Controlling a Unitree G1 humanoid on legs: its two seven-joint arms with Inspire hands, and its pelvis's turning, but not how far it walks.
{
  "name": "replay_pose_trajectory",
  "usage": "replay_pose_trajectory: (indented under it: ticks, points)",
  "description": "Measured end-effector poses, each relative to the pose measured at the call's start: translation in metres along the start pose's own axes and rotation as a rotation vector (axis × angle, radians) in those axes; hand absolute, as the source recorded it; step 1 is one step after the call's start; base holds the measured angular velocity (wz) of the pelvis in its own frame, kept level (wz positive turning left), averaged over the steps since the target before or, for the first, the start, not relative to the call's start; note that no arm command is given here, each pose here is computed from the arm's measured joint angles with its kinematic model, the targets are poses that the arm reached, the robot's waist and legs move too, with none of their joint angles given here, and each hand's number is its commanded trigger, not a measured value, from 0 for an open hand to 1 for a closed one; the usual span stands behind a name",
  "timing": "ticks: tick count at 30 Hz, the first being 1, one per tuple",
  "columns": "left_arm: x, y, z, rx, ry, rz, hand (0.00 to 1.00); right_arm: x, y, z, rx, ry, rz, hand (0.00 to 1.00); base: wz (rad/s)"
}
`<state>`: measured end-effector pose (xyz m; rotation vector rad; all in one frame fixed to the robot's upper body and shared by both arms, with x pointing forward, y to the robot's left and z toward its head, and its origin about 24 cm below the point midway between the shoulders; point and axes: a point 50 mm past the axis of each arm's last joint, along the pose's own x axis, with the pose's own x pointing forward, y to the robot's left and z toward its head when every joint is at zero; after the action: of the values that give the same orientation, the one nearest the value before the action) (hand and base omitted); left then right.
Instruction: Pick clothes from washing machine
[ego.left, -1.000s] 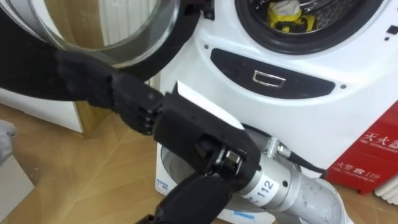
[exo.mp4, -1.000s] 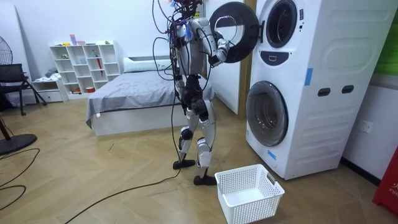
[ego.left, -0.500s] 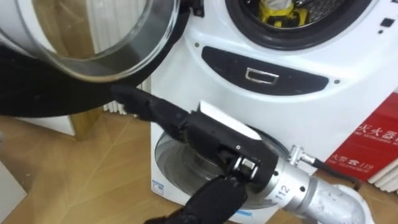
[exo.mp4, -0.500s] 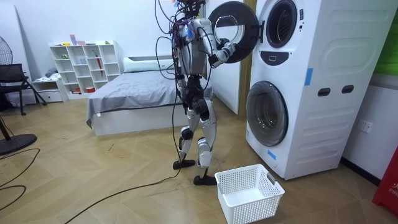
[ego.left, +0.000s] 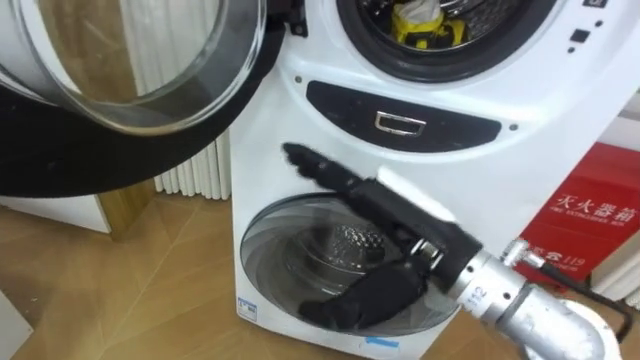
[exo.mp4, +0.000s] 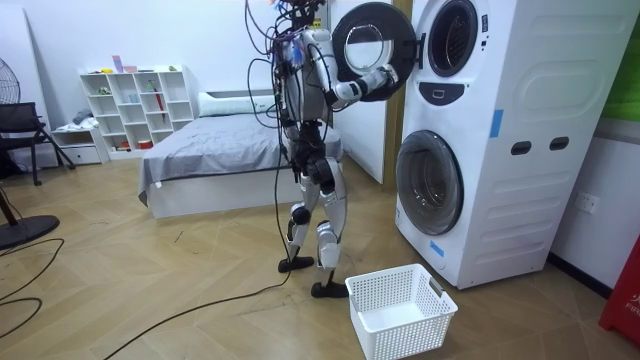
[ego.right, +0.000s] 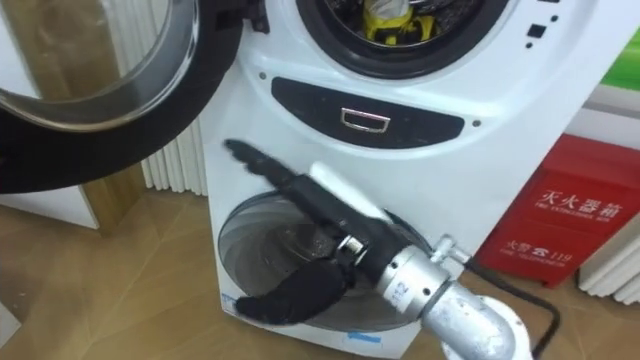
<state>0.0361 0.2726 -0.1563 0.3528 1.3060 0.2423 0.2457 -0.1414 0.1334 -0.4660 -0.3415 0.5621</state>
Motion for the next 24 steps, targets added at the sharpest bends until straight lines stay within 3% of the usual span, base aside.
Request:
replay_pose_trajectory:
  ticks: [6,10,24]
  points:
    - [-0.002,-0.008,-0.006,-0.03,0.03,0.001,0.0,-0.006,-0.027,0.001,-0.057,0.01,-0.224,0.0,-0.01]
    - [-0.002,-0.011,-0.007,-0.03,0.035,-0.004,0.0,-0.005,-0.032,0.003,-0.061,0.001,-0.278,0.0,-0.02]
    - [-0.004,-0.016,-0.011,-0.017,0.073,-0.018,0.0,0.022,-0.052,0.017,0.15,-0.118,-0.49,0.0,0.01]
